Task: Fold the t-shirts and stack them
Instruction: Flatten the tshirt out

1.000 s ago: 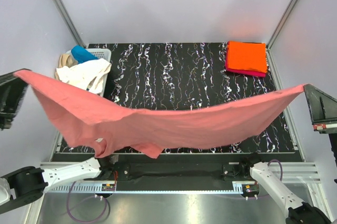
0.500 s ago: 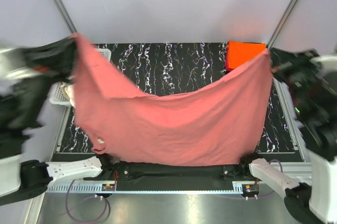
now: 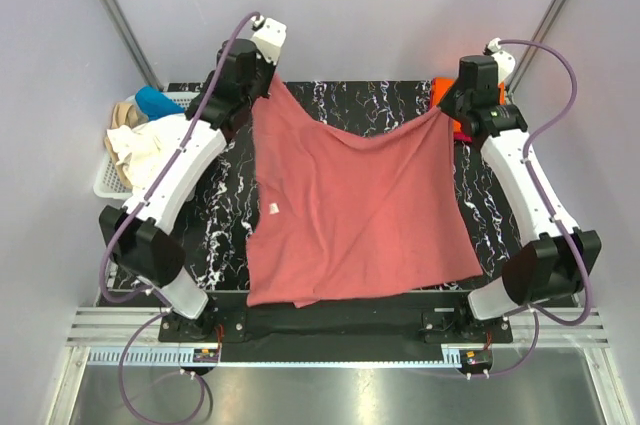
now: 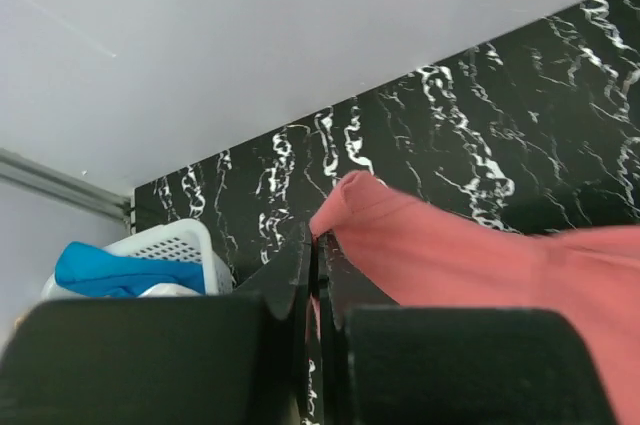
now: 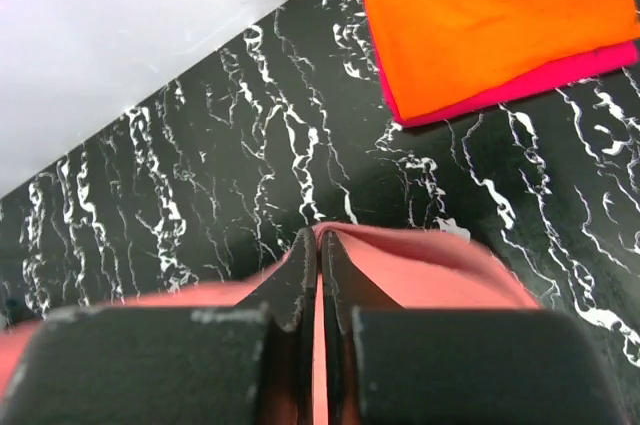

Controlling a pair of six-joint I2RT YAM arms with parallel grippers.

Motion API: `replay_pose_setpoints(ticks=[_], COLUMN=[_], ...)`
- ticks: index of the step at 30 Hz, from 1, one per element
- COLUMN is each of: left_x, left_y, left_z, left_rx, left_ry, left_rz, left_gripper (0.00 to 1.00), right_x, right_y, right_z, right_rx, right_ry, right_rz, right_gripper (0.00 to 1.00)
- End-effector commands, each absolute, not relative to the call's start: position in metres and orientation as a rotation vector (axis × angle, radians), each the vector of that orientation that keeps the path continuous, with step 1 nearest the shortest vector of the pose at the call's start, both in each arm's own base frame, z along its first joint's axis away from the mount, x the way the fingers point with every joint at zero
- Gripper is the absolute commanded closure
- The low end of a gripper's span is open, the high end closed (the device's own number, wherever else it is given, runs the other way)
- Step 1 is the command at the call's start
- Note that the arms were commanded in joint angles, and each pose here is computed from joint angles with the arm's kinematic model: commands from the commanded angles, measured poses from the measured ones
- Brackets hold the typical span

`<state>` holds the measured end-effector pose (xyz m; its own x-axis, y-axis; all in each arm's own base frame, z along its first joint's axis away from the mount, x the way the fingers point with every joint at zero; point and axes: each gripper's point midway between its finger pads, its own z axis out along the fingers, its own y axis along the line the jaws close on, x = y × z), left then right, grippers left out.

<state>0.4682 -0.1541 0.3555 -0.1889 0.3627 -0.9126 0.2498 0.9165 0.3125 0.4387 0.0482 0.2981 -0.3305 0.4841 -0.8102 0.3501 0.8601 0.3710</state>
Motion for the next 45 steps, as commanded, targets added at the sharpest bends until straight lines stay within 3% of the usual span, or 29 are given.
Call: replay_pose_setpoints(ticks=[1, 7, 22, 29, 34, 37, 41, 45], left_x=[0.447, 0.365, 0.129, 0.041, 0.047, 0.088, 0.193, 0.279], left_y=[-0.146, -0.127, -0.079, -0.066, -0.066, -0.071, -0.094, -0.116], left_z=[0.498, 0.578, 0.637, 0.678, 0.702, 0.713, 0.693, 0.636], left_rx=[0.292, 0.267, 0.333, 0.378, 0.372, 0.349, 0.333, 0.382], left_ry=[1.44, 1.259, 0.882, 0.686, 0.667, 0.715, 0.898, 1.08], left_rz=[0.003, -0.108, -0.397, -0.516, -0.49, -0.412, -0.289, -0.173], left_gripper=[1.0, 1.0, 1.0, 1.0, 1.0, 1.0, 1.0, 1.0], right_x=[0.448, 0.394, 0.176, 0.119, 0.14, 0.183, 0.25, 0.316], right_y=[0.058, 0.06, 0.06, 0.053, 0.037, 0.028, 0.032, 0.045], right_z=[0.395, 0.453, 0.524, 0.56, 0.581, 0.591, 0.581, 0.527], right_rx=[0.496, 0.419, 0.289, 0.301, 0.377, 0.412, 0.44, 0.46], right_ry=[1.731, 1.681, 1.437, 1.315, 1.266, 1.268, 1.337, 1.473], right_rz=[0.313, 0.379, 0.655, 0.736, 0.658, 0.554, 0.496, 0.465], right_gripper=[1.0, 1.0, 1.0, 1.0, 1.0, 1.0, 1.0, 1.0])
